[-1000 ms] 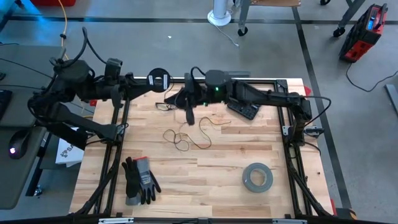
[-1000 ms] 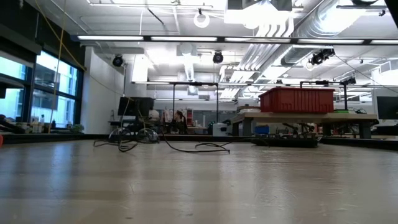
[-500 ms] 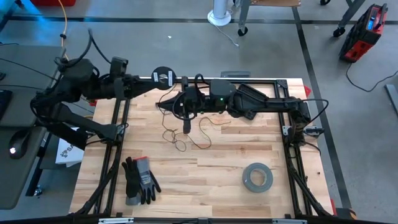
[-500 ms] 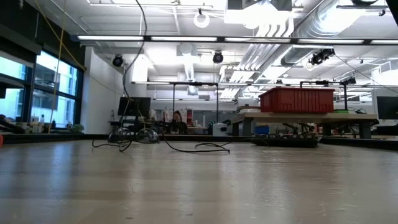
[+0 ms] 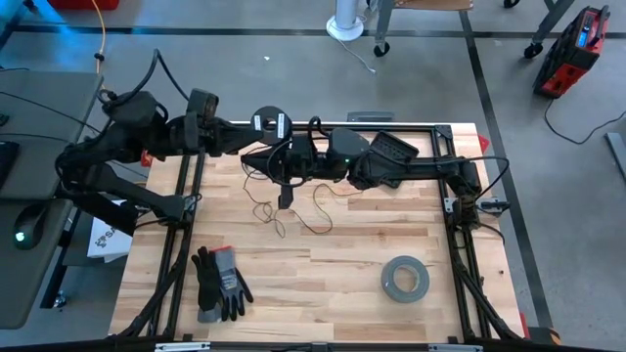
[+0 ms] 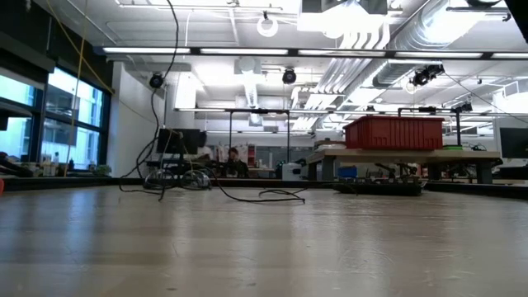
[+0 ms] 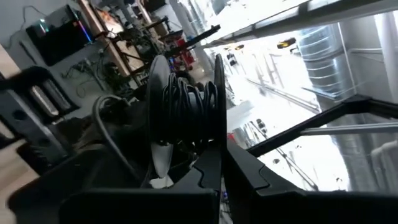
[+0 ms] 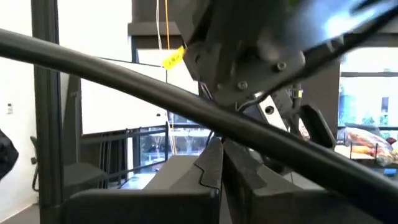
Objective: Coil cords
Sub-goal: Coil the black wire on the black spool
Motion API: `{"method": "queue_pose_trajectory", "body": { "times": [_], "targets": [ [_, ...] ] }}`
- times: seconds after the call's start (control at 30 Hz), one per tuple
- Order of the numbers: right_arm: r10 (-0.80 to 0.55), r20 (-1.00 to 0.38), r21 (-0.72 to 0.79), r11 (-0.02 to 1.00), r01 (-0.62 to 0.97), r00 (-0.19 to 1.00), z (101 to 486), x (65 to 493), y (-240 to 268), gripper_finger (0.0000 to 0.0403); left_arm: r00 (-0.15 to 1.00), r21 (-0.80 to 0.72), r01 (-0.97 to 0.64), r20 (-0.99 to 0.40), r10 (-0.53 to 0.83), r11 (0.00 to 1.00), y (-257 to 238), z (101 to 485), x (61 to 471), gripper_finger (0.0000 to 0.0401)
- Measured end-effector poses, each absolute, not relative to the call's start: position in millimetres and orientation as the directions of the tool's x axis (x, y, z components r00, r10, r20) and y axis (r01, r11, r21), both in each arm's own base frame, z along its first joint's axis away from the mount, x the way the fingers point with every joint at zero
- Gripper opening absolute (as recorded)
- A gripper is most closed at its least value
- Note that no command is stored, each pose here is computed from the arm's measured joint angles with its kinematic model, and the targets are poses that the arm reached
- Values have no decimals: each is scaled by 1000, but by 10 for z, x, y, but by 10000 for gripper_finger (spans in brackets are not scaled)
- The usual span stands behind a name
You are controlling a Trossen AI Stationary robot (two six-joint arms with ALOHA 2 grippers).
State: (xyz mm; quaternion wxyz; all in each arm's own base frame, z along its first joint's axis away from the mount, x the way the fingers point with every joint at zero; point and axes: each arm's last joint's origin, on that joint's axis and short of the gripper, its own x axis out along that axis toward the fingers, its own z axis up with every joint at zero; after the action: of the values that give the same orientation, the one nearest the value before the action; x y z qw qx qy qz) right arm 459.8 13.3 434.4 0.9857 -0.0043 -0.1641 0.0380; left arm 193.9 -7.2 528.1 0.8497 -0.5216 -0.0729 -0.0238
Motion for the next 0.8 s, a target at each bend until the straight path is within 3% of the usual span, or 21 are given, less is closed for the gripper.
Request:
{"method": "queue_pose_trajectory", "body": {
  "times": [0.43,0.8],
  "targets": [
    [85,323,-17,996,-84,943,4344,4597,174,0,968,-817,66,193,164,573,40,5364,1684,0],
    [90,335,-27,996,-86,938,4355,4593,180,0,973,-840,-47,84,216,541,102,5251,1744,0]
  ]
}}
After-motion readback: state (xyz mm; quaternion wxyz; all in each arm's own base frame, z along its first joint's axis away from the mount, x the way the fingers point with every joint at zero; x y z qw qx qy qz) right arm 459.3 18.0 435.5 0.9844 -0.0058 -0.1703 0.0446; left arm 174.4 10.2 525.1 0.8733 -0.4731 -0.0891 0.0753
